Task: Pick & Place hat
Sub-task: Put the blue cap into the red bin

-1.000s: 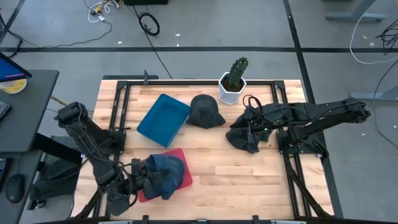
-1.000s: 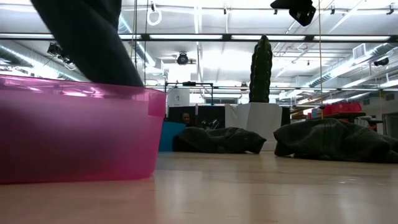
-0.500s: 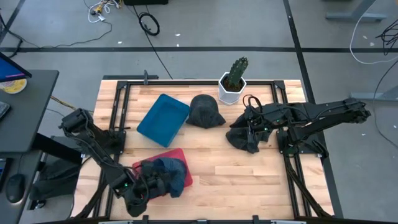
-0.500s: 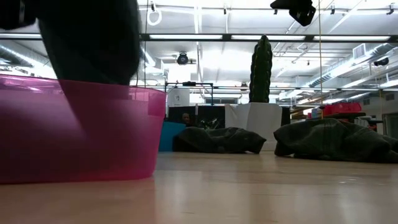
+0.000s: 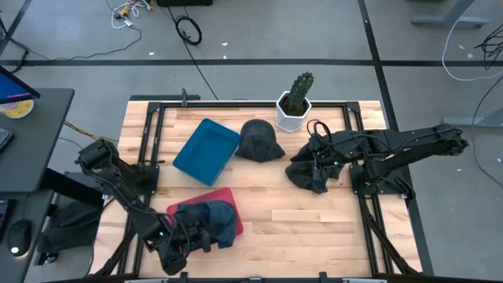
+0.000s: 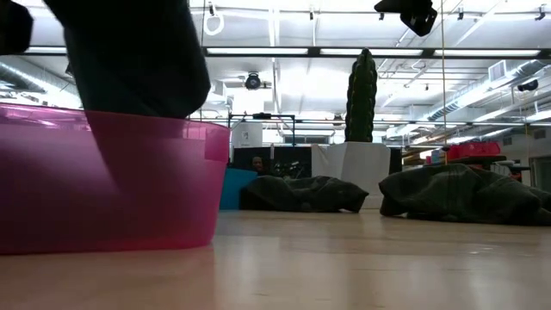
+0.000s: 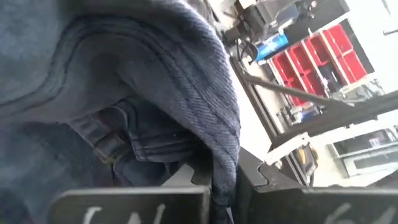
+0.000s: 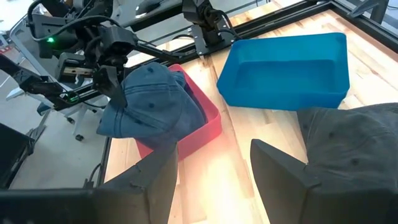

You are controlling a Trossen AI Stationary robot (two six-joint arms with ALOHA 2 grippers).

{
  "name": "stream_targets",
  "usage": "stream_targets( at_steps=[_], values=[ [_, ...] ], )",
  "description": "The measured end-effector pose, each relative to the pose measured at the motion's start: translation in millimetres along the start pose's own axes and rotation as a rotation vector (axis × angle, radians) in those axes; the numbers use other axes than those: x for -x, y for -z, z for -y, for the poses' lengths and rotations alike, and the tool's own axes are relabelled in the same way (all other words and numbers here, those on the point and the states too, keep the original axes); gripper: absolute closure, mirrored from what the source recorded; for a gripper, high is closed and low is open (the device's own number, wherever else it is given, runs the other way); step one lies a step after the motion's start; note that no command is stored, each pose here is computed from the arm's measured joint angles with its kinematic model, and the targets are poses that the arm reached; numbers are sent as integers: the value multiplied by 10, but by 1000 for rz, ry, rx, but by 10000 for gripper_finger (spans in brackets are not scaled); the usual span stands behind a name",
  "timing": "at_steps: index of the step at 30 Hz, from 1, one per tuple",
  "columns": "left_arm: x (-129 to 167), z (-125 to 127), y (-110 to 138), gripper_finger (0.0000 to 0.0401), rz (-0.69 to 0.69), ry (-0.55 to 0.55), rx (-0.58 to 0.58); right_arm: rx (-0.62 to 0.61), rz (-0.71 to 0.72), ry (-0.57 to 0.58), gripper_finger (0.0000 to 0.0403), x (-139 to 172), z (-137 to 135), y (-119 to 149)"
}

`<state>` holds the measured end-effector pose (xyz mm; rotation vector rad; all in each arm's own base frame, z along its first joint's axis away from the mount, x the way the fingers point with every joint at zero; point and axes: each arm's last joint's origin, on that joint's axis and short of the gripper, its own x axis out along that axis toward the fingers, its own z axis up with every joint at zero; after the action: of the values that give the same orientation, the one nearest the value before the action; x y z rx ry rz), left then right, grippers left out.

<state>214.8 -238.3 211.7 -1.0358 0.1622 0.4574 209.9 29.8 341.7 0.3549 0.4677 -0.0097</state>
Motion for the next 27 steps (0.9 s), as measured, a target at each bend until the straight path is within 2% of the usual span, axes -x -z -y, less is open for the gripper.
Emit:
stream_targets(
  at_steps=[6, 16, 24, 27],
  values=[
    [92, -106, -15, 380, -119, -93, 12, 0, 2, -1, 199, 0, 0, -2],
    [265, -293, -190, 377, -250, -343, 42, -20, 2, 0, 199, 0, 0, -2],
    [308, -345, -184, 380, -462, -487, -35, -27, 11, 21, 199, 0, 6, -4],
    [313, -362, -187, 378, -490, -521, -39, -26, 16, 31, 199, 0, 9, -6]
  ],
)
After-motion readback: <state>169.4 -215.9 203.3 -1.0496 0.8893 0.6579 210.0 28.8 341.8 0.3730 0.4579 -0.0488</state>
